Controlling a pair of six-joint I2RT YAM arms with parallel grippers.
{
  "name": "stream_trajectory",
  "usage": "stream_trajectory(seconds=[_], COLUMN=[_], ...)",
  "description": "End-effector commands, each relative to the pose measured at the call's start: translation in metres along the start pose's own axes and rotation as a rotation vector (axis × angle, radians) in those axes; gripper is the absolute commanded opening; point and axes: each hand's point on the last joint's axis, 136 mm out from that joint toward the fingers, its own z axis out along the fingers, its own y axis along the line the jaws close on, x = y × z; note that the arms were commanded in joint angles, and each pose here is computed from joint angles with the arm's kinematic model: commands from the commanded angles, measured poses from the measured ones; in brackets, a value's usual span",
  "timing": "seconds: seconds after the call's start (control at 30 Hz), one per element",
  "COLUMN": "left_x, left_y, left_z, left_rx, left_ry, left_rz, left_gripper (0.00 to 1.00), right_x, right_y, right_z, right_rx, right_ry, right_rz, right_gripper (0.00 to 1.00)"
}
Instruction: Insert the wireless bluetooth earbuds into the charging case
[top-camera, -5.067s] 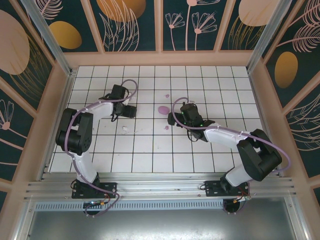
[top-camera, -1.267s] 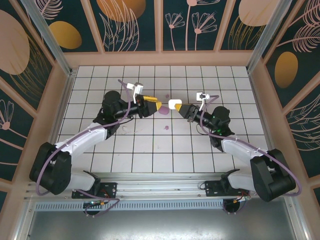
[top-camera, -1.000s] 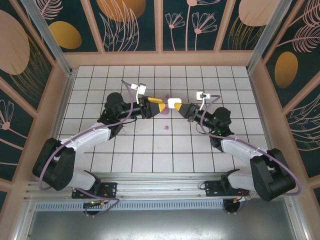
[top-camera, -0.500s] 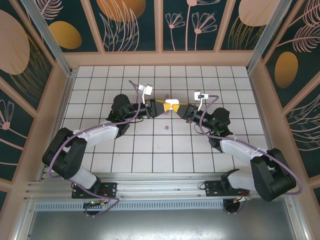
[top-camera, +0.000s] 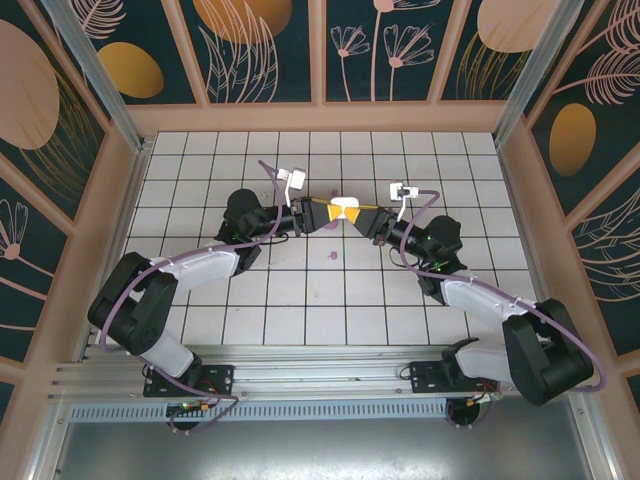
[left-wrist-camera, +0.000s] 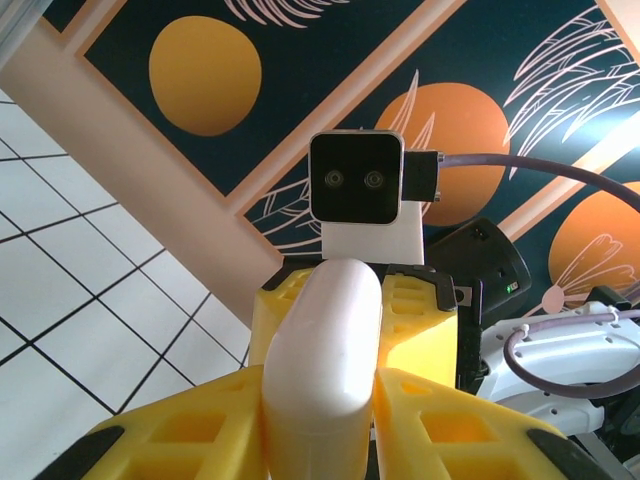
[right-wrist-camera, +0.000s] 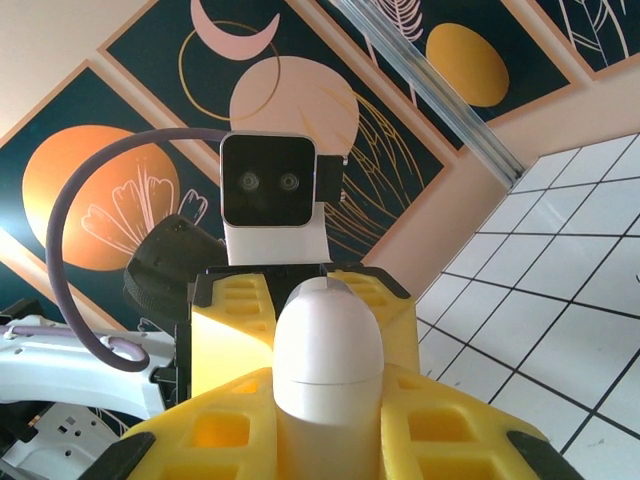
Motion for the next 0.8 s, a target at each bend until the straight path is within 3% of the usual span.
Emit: stream_trajectory(seconds=[0.0, 0.2, 0.37, 0.57, 0.77], left_x=[-0.001, 0.003, 0.004, 0.004, -0.006], left_y=[-0.022, -0.026, -0.025, -0.009, 0.003], left_z=[0.009, 0.011, 0.010, 0.007, -0.013], left_rx=[0.086, 0.096, 0.079, -0.098, -0.314], left_ry=[0.027, 0.036, 0.041, 0.106, 0.131], left_rz=[0.042, 0.042, 0.064, 0.236, 0.471], left_gripper=[0.30, 0.28, 0.11, 0.07, 0.00], right_x=[-0.013, -0.013, -0.012, -0.015, -0.026], right_y=[0.017, 0.014, 0.014, 0.008, 0.019], right_z=[0.003, 0.003, 0.002, -0.002, -0.012], right_rx=[-0.039, -0.017, -0.006, 0.097, 0.199], right_ry=[-0.026, -0.028, -0.019, -0.002, 0.035], right_rz=[-0.055, -0.062, -0.061, -0.089, -0.189], right_gripper=[0.03, 0.03, 0.07, 0.39, 0.56])
